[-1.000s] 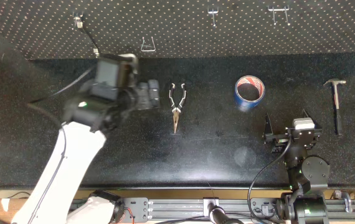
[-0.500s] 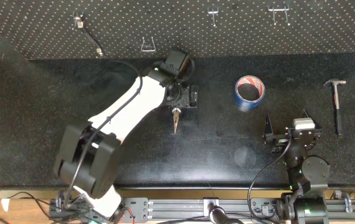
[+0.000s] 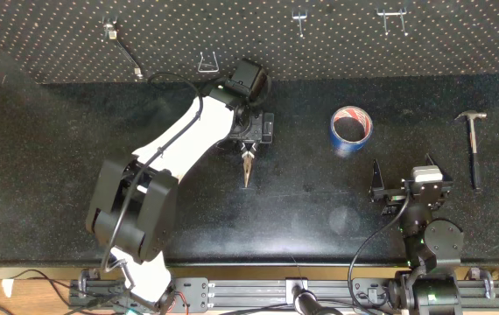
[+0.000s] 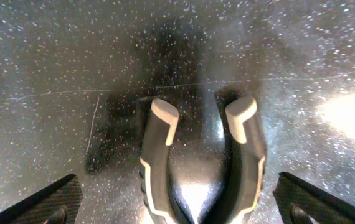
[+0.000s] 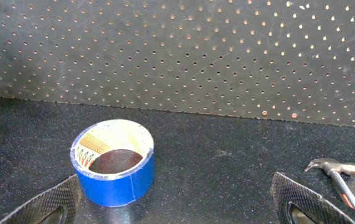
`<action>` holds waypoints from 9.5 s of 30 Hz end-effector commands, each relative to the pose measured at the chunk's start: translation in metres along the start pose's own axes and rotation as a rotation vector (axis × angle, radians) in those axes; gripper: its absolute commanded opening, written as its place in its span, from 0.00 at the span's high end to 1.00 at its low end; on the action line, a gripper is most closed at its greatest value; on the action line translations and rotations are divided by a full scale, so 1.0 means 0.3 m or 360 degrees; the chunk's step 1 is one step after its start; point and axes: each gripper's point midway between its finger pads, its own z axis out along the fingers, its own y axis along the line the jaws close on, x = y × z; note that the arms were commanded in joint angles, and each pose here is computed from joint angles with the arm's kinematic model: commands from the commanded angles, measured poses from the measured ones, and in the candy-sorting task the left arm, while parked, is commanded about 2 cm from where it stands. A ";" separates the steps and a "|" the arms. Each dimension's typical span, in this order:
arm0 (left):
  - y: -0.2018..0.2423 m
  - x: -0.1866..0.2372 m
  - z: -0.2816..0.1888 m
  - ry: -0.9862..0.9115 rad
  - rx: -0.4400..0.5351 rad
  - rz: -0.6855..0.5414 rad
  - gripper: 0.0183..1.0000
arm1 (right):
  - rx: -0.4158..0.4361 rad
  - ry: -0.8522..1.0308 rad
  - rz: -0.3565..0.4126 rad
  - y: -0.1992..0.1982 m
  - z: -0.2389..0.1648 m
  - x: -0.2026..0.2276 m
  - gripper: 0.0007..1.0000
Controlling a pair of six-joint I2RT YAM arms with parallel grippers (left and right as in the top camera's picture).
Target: Place Tools Onto Pegboard
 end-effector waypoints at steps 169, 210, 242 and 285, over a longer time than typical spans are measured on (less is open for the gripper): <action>0.004 -0.111 -0.249 -0.0383 -0.0068 -0.0052 0.99 | -0.0002 0.0007 -0.0017 0.003 0.001 0.007 0.00; 0.257 -0.549 -0.621 -0.2088 -0.0189 -0.0198 0.99 | -0.0003 0.0007 -0.0017 0.003 0.001 0.007 0.00; 0.241 -0.553 -0.563 -0.2028 -0.0190 -0.0128 0.27 | -0.0003 0.0007 -0.0017 0.003 0.001 0.007 0.00; 0.537 0.316 -0.510 -0.2119 0.0023 -0.0135 0.00 | -0.0002 0.0007 -0.0017 0.003 0.001 0.007 0.00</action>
